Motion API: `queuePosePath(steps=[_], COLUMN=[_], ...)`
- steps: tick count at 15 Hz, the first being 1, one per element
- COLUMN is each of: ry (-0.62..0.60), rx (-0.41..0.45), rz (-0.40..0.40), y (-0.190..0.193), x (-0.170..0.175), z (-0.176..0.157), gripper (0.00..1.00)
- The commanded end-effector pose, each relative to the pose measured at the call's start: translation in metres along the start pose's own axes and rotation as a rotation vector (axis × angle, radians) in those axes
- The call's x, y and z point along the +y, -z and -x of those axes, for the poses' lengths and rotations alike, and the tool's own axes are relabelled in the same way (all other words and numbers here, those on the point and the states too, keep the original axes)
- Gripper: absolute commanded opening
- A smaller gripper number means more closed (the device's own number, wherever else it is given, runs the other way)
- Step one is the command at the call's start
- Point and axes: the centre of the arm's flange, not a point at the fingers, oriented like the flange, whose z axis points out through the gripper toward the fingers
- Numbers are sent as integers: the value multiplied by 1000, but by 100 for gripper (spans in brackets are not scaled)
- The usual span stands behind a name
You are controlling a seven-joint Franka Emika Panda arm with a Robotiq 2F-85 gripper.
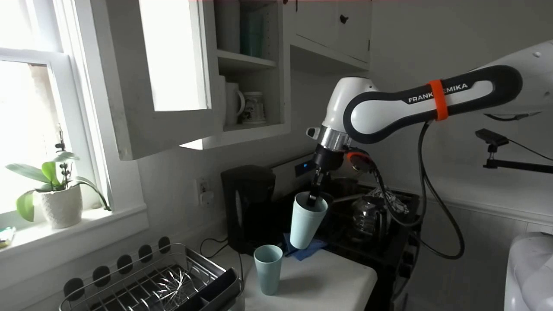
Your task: Stack all the blue cups on the kitchen counter together, pick up the blue stacked cups and place them upside down on the bottom shelf of the open cabinet
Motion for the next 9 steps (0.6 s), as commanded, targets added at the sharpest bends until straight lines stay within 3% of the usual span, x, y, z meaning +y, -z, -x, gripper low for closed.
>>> queuePosePath(steps=[1,9], ry=[19,58], rx=[67,87], rz=[-20,-27], y=[-8,-69], x=[-2,0], z=[-33,-60], gripper=[2,2])
